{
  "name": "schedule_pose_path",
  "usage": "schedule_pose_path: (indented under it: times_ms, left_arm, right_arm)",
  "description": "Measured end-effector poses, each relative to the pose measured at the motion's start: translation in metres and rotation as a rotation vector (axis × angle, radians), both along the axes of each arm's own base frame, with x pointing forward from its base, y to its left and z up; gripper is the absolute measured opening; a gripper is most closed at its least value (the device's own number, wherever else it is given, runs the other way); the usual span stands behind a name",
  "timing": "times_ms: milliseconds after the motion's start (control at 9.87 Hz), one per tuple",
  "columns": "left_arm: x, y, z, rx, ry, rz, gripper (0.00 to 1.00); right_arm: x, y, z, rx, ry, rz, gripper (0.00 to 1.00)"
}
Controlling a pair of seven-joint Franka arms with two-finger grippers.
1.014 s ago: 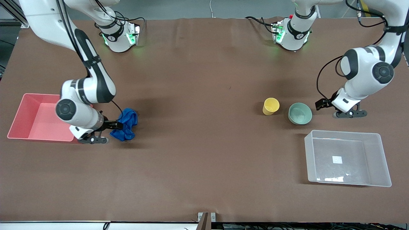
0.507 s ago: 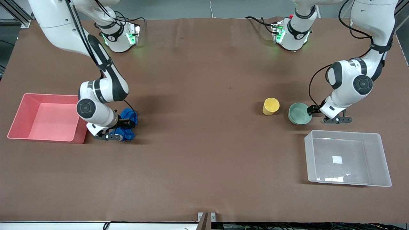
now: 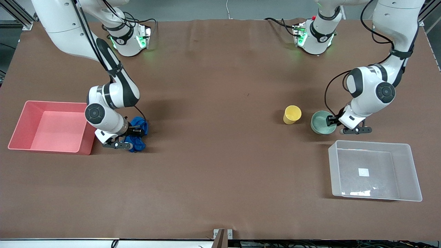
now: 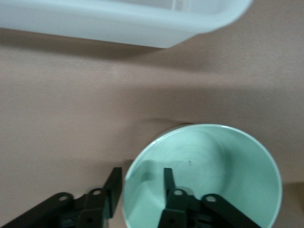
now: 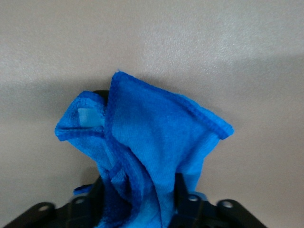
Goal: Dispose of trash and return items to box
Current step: 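Grasp the blue cloth with the right gripper while the left gripper grasps the bowl, then carry the cloth into the pink bin while the left gripper carries the bowl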
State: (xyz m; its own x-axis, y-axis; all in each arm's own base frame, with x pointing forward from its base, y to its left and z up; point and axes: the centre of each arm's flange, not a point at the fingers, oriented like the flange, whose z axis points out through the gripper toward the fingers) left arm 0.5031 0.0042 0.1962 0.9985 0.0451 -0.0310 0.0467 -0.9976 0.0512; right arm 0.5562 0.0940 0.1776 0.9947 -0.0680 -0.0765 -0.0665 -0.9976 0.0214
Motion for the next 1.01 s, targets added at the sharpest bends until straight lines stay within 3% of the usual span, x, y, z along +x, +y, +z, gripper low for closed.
schedule_pose_path:
  times_ms: [203,304,507,709,912,1014]
  left_arm:
    - [0.000,0.000,0.000,-0.004,0.001,0.008,0.05]
    - [0.001,0.000,0.007,-0.006,-0.010,0.008,0.04]
    - [0.004,0.001,0.035,-0.018,0.002,0.008,0.03]
    - [0.014,0.002,0.096,-0.034,-0.032,0.006,0.03]
    - [0.038,0.015,0.149,-0.035,-0.119,0.017,0.03]
    - [0.055,0.029,0.163,-0.028,-0.158,0.022,0.03]
  right_arm:
    - [0.004,-0.004,0.006,0.001,-0.011,-0.011,0.27]
    - [0.008,-0.004,0.011,-0.003,0.003,-0.027,0.15]
    - [0.026,-0.004,0.053,-0.020,0.083,-0.056,0.14]
    - [0.043,-0.021,0.146,-0.027,0.115,-0.086,0.13]
    - [0.032,-0.071,0.225,-0.064,0.114,-0.072,0.13]
    - [0.024,-0.113,0.240,-0.101,0.117,-0.038,0.13]
